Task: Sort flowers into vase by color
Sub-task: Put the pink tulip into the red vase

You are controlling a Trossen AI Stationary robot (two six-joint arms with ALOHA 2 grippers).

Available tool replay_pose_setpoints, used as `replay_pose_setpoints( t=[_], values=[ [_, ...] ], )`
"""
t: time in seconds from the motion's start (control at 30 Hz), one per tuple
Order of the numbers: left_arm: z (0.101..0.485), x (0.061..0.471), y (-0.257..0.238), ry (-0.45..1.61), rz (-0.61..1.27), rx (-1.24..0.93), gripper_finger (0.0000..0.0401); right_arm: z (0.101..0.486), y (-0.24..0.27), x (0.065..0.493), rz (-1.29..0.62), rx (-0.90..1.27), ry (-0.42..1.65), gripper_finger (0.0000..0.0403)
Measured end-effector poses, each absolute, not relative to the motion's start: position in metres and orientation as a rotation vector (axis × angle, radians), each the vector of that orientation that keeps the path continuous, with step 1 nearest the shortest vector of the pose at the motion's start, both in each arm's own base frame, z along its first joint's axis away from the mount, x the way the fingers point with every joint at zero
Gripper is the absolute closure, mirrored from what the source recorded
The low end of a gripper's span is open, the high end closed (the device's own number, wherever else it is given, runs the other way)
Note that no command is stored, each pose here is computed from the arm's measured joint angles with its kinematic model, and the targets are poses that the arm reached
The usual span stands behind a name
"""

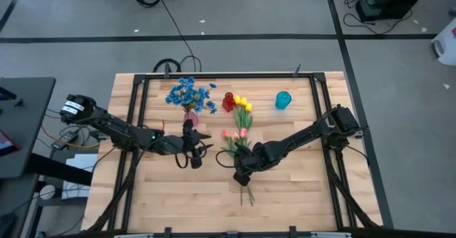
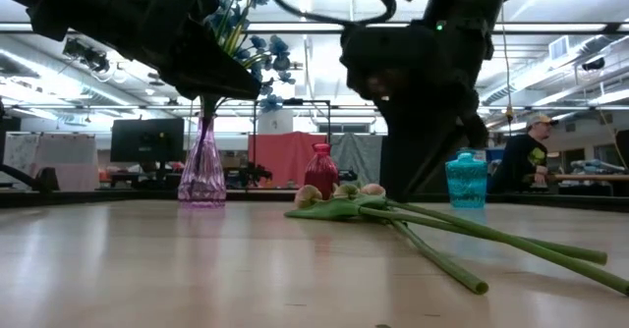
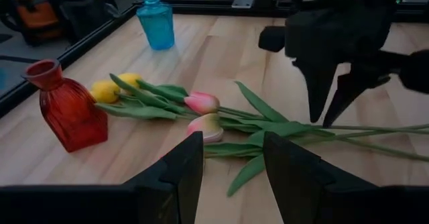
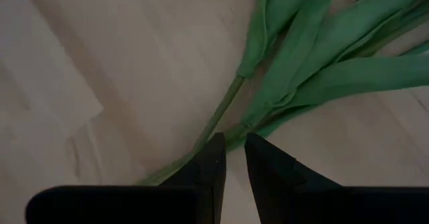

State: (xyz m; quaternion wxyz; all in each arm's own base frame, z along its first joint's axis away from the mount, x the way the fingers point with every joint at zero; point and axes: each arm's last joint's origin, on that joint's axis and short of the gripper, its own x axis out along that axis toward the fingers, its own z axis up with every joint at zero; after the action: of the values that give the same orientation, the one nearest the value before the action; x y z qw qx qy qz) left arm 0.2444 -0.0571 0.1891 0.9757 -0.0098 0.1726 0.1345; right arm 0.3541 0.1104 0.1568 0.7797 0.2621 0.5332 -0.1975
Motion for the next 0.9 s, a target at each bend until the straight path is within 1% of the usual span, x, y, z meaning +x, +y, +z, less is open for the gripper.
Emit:
replay_pose_setpoints(
  t=[0.43, 0.7, 0.9],
  values=[
    [0.19, 0.245, -0.053, 0.338, 0.316, 0.007, 0.0238, 0.159, 0.112, 0.356, -0.412, 0.58, 1.125, 0.033],
    [0.189, 0.245, -0.053, 0.345, 0.318, 0.011, 0.0238, 0.143, 0.113, 0.359, -0.411, 0.559, 1.155, 0.033],
    [0.189, 0.245, -0.053, 0.354, 0.318, 0.014, 0.0238, 0.142, 0.113, 0.36, -0.414, 0.553, 1.155, 0.0334]
  ],
)
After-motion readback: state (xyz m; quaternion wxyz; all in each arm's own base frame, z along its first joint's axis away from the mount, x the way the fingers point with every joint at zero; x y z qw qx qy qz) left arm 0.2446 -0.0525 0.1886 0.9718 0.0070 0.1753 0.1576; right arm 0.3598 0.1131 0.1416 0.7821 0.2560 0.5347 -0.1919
